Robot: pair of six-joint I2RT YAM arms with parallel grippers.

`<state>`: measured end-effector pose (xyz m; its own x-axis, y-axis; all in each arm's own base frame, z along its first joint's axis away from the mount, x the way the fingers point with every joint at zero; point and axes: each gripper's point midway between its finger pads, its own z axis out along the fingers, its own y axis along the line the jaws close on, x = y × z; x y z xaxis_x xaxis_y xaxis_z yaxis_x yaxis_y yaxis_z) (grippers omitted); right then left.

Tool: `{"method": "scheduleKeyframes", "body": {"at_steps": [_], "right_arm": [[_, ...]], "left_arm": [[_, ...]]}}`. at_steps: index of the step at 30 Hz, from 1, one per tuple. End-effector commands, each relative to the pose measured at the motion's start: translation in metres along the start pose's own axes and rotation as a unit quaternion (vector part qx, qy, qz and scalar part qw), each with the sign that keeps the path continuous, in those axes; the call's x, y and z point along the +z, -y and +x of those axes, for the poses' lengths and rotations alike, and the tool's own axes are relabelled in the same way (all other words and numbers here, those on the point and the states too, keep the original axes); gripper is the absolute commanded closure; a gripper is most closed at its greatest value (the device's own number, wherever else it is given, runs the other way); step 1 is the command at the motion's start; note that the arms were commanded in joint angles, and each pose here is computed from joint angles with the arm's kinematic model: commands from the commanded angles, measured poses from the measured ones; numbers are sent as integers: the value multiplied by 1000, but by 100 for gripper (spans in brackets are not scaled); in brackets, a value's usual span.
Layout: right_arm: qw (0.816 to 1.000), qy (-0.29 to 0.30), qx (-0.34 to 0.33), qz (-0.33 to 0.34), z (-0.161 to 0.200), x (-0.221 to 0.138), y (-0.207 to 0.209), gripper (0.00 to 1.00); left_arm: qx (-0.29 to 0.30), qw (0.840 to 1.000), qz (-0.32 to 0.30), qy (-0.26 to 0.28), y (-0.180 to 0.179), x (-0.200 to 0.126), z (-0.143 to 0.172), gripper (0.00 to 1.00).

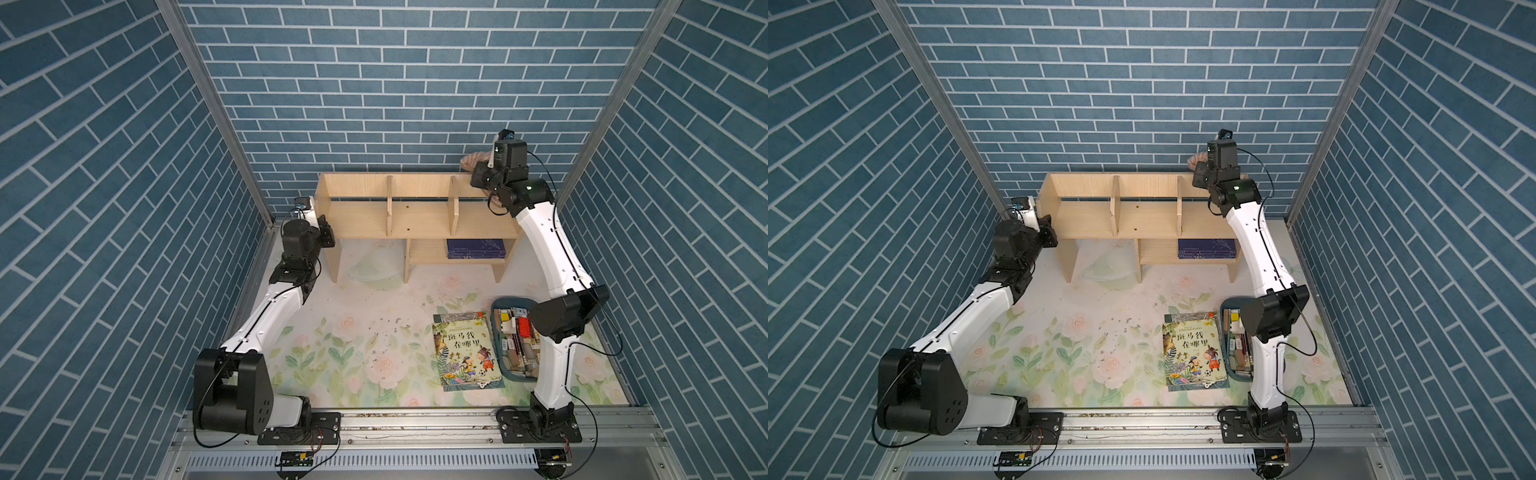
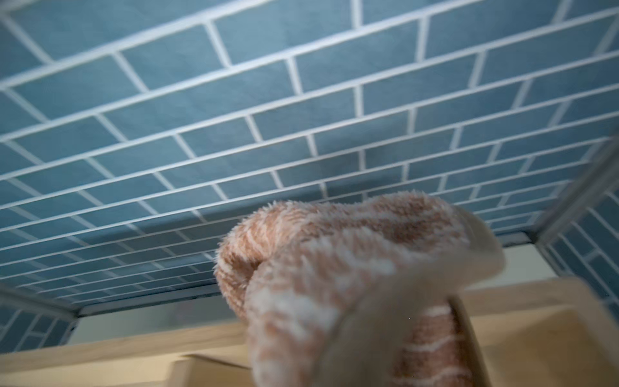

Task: Wipe the bookshelf clean with a cloth
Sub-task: Wipe the dust from the shelf.

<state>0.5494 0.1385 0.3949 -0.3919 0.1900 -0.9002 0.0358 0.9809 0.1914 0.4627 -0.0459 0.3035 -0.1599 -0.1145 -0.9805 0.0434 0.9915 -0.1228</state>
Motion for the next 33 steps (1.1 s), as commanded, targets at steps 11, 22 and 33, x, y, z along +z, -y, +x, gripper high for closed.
{"method": "scheduleKeyframes", "body": {"at_steps": [11,22,33], "right_arm": [[994,15,-4,107,-25,-52,82,100],[998,-13,-27,-56,0,-24,-30,100],[989,28,-87,-118,7,-78,-121,100]], "left_arm": [[-48,985,109,-124,58,-2,68,100],[-47,985,112,-126,59,-1,70,100],[-48,985,112,-125,58,-2,69,100]]}}
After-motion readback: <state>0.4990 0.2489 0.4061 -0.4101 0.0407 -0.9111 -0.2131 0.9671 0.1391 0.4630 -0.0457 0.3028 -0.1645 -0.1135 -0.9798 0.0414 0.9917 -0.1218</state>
